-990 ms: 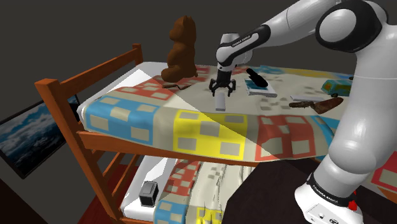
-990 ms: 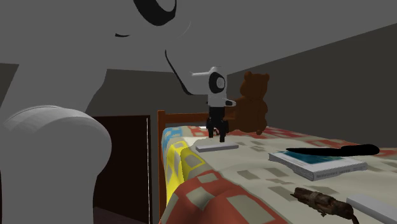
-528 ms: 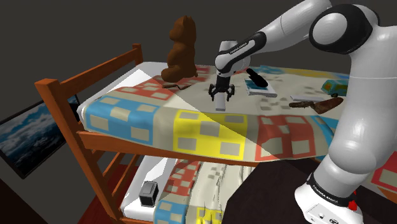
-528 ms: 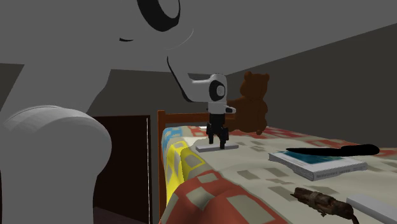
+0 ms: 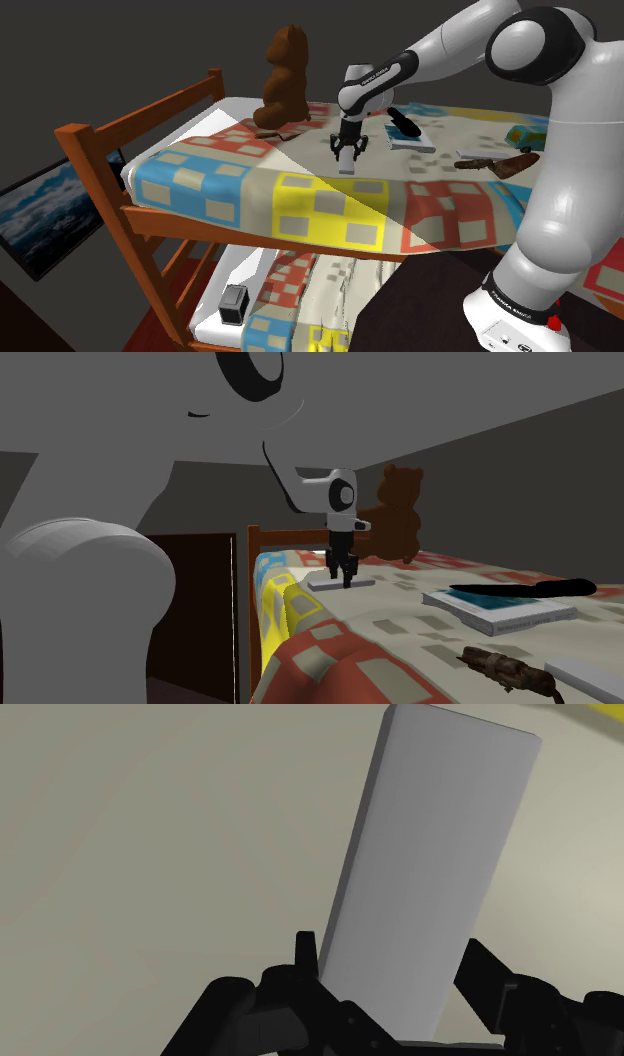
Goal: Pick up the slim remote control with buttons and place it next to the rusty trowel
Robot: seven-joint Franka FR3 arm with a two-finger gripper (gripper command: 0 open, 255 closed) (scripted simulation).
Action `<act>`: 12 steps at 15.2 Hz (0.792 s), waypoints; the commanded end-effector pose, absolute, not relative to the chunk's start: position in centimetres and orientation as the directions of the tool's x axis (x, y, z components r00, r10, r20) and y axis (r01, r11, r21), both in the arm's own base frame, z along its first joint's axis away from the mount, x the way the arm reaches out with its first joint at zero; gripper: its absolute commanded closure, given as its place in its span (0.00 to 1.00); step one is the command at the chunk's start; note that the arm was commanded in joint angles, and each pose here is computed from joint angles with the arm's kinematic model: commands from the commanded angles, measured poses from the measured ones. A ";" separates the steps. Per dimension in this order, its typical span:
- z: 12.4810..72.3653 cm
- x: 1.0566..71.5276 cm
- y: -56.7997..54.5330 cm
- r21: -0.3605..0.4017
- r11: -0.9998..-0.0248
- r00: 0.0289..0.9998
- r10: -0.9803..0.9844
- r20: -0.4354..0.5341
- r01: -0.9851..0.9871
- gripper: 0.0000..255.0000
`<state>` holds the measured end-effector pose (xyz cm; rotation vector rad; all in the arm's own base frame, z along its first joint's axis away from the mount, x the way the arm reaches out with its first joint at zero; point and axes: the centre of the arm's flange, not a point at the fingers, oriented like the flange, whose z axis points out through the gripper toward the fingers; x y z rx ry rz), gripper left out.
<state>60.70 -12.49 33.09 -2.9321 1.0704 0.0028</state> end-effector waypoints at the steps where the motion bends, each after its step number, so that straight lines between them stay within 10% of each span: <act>1: 33.1 60.7 -12.5 -0.018 -0.765 0.765 -0.644 -0.009 -0.644 1.00; 12: 35.2 60.7 -12.5 -0.018 -0.765 0.765 -0.644 -0.009 -0.644 1.00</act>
